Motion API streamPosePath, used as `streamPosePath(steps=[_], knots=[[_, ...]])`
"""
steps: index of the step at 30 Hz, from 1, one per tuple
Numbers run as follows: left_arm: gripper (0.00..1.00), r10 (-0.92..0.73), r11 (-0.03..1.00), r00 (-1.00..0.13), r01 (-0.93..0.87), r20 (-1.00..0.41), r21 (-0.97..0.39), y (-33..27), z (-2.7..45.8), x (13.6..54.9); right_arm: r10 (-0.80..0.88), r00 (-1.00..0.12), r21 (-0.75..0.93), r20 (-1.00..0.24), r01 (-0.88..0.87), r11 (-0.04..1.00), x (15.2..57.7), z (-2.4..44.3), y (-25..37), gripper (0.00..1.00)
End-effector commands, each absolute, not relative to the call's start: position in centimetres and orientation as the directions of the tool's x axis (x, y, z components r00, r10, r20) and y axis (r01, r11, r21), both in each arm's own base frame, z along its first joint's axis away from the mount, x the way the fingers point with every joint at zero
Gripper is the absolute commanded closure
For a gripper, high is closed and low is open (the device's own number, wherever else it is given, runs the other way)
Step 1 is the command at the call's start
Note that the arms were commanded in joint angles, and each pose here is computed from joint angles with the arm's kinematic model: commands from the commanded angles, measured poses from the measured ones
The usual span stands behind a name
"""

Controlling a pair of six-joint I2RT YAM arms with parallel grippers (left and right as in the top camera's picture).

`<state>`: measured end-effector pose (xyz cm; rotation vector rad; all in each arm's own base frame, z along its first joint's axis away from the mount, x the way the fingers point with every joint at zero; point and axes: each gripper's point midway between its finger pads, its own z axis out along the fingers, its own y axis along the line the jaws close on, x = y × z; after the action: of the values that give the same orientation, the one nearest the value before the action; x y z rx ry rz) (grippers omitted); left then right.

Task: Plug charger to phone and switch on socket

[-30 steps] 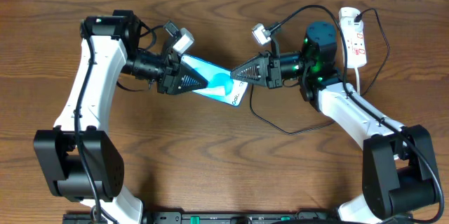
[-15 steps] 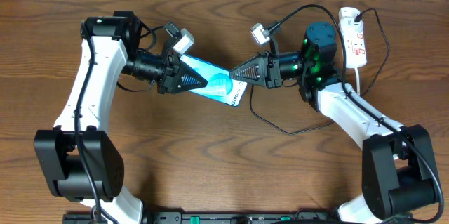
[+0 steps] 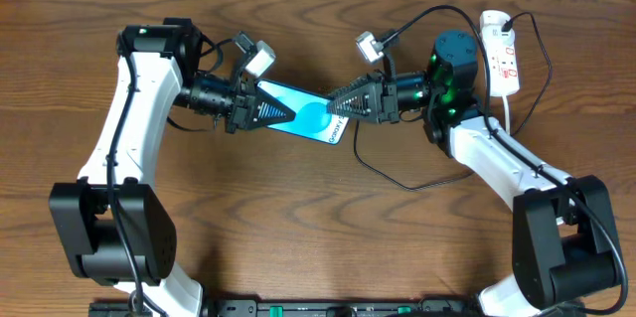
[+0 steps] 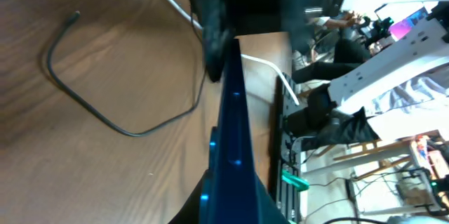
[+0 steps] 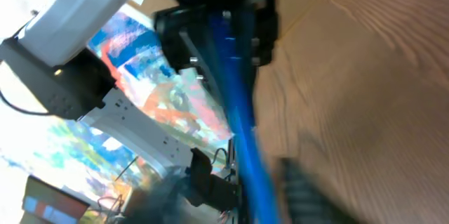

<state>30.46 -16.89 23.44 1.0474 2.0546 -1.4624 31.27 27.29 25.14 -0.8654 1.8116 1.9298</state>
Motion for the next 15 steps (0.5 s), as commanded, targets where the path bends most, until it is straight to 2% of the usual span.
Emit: streamPosePath(steps=[1, 5, 8, 12, 15], knots=[[0.93, 0.317, 0.137, -0.595, 0.799, -0.738, -0.586, -17.1, 24.3, 30.4, -0.161, -0.722, 0.740, -0.673, -0.656, -0.149, 30.9, 26.4, 27.5, 0.01], [0.93, 0.306, 0.156, -0.627, 0.776, -0.716, -0.612, -16.9, 24.3, 30.7, -0.108, -0.686, 0.694, -0.720, -0.707, -0.136, 32.0, 28.1, 25.9, 0.01], [0.93, 0.260, 0.230, -0.722, 0.692, -0.641, -0.685, -16.2, 24.0, 32.0, -0.046, -0.675, 0.676, -0.737, -0.731, -0.096, 33.5, 29.4, 23.7, 0.01], [0.93, 0.107, 0.393, -0.914, 0.400, -0.390, -0.828, -14.7, 23.0, 34.9, 0.035, -0.716, 0.716, -0.697, -0.698, -0.013, 36.0, 29.3, 20.1, 0.01], [0.93, -0.042, 0.505, -0.986, 0.119, -0.162, -0.855, -13.6, 21.6, 36.4, 0.072, -0.754, 0.757, -0.652, -0.653, 0.025, 37.2, 28.8, 18.1, 0.01]])
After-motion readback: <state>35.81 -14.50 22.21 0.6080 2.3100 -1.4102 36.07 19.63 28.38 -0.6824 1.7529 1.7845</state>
